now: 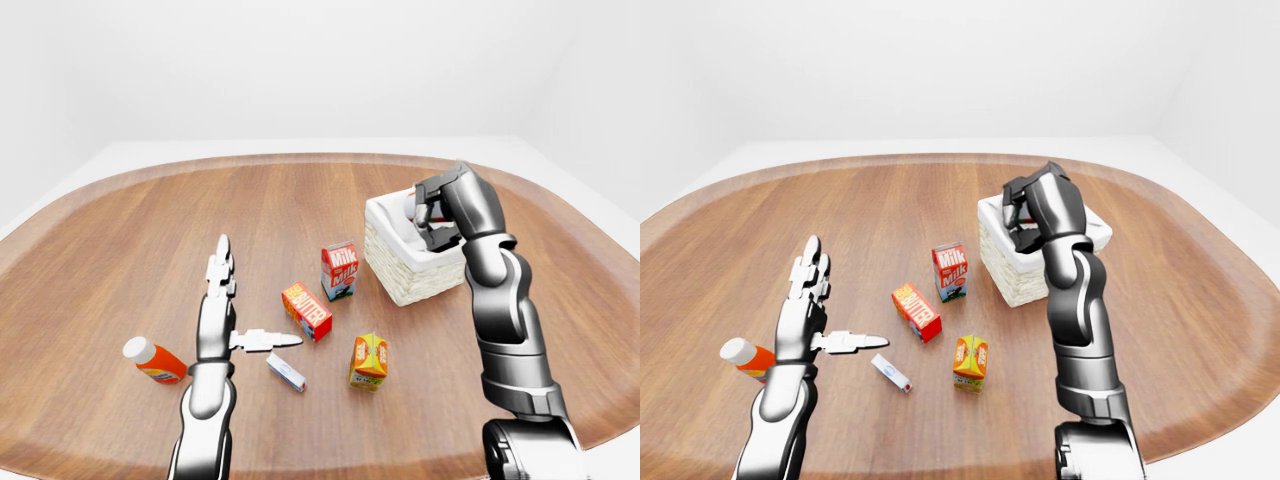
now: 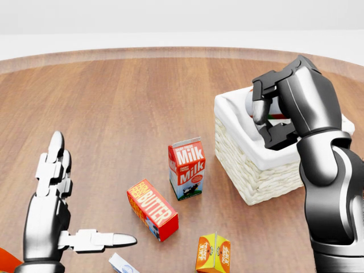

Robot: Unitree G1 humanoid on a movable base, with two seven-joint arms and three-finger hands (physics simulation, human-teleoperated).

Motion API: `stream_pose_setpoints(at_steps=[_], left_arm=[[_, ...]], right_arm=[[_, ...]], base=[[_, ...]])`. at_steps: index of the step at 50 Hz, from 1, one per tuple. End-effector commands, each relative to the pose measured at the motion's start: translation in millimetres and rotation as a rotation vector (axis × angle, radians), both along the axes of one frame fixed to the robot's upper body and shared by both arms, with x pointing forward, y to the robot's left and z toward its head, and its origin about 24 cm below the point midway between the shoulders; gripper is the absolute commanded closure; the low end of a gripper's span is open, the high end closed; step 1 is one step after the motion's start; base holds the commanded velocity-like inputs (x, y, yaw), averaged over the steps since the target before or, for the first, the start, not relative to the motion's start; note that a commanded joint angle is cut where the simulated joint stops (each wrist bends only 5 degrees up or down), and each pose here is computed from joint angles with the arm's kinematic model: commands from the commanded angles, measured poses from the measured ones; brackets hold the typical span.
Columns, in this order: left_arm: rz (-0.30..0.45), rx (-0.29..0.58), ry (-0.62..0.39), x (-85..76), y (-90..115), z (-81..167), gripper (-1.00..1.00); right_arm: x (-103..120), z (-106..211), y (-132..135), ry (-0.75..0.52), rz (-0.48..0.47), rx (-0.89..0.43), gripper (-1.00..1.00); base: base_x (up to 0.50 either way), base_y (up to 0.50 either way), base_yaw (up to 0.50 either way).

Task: Pick up the alphabet soup and the tomato sauce, and put them in the basket.

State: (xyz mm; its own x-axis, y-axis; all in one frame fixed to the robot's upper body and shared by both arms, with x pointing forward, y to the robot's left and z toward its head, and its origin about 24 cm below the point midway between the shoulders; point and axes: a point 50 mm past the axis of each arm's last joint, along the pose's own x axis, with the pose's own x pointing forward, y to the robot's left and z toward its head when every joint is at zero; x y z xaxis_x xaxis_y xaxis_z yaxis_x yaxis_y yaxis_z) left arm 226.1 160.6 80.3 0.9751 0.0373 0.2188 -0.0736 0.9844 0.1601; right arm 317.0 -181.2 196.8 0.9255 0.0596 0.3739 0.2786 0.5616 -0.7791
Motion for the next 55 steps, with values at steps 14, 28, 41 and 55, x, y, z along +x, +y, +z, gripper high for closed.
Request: stream_pose_setpoints(at_steps=[14, 28, 41, 55], left_arm=[[-0.006, 0.002, 0.003, -0.4, -1, -1, -1.00], [-0.006, -0.004, -0.003, 0.4, -1, 1, -1.00], [-0.006, -0.009, -0.009, 1.3, 0, 2, -1.00], [-0.005, -0.009, -0.003, 0.9, 0, 1, -1.00]], right_arm=[[66, -9, -9, 0.089, -0.127, 0.025, 1.00], [91, -16, -11, 0.113, -0.171, 0.028, 1.00], [103, -17, -6, 0.145, -0.216, 0.009, 1.00], [104, -26, -10, 0.190, -0.295, -0.009, 1.00]], base=[[0.00, 0.00, 0.00], [0.00, 0.00, 0.00], [0.00, 0.00, 0.00], [0.00, 0.00, 0.00]])
